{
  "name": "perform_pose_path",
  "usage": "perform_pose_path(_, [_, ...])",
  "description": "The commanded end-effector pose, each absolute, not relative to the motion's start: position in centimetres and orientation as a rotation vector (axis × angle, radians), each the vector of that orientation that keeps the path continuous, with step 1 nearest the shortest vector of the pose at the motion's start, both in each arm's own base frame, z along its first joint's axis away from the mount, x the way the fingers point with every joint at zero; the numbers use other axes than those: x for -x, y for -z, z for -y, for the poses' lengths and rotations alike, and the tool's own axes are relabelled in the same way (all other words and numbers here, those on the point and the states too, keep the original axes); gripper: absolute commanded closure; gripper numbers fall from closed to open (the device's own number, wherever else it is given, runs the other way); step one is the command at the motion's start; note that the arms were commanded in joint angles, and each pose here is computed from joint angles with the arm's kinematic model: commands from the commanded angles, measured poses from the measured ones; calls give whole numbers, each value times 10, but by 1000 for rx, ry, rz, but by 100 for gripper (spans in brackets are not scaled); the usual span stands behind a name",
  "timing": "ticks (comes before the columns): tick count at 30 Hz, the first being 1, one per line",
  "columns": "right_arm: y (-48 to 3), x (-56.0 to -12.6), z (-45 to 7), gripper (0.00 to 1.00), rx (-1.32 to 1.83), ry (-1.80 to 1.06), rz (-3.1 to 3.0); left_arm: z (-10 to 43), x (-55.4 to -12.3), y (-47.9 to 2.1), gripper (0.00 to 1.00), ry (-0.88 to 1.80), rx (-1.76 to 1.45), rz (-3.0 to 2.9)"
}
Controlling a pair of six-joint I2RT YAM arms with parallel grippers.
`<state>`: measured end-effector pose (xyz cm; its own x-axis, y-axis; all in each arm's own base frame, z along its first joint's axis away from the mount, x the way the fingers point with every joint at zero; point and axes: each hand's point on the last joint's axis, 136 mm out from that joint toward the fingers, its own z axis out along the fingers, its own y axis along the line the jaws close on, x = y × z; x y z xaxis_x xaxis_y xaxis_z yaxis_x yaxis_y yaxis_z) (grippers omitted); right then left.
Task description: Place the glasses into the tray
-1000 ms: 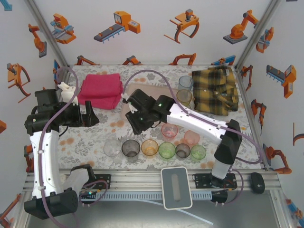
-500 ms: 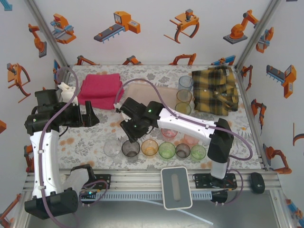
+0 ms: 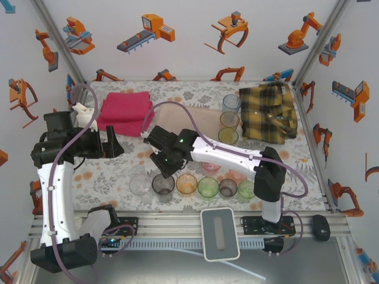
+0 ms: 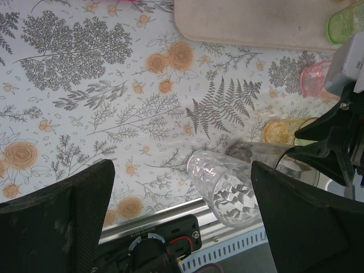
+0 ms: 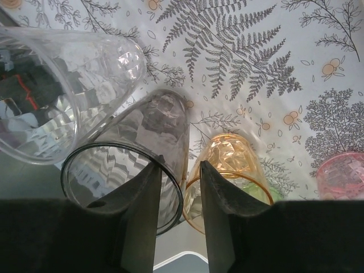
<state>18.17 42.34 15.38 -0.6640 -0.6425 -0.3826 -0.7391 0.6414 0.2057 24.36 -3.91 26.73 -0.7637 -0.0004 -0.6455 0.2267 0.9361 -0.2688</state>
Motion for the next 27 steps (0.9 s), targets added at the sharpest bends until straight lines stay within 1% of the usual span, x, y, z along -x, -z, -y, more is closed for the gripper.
perform_pose_path(1, [-146,-183,-421,68,1116,-438,-2583,42,-240,-264,3,470,-162,-2420])
perform_pose_path(4, [-144,-185,-420,70,1116,-419,-2580,43,-240,-264,3,472,-162,-2419])
perform_pose_path(17, [-147,-187,-417,87,1139,-369,-2550,43,-241,-267,3,476,-158,-2414])
perform_pose_path(22, [-150,-189,-417,91,1148,-351,-2538,43,-241,-268,3,477,-157,-2410])
perform_pose_path(24, [-152,-190,-416,95,1149,-347,-2533,43,-241,-268,3,479,-157,-2409])
perform_pose_path(27, [-157,-192,-416,97,1148,-342,-2518,43,-241,-269,3,478,-155,-2405])
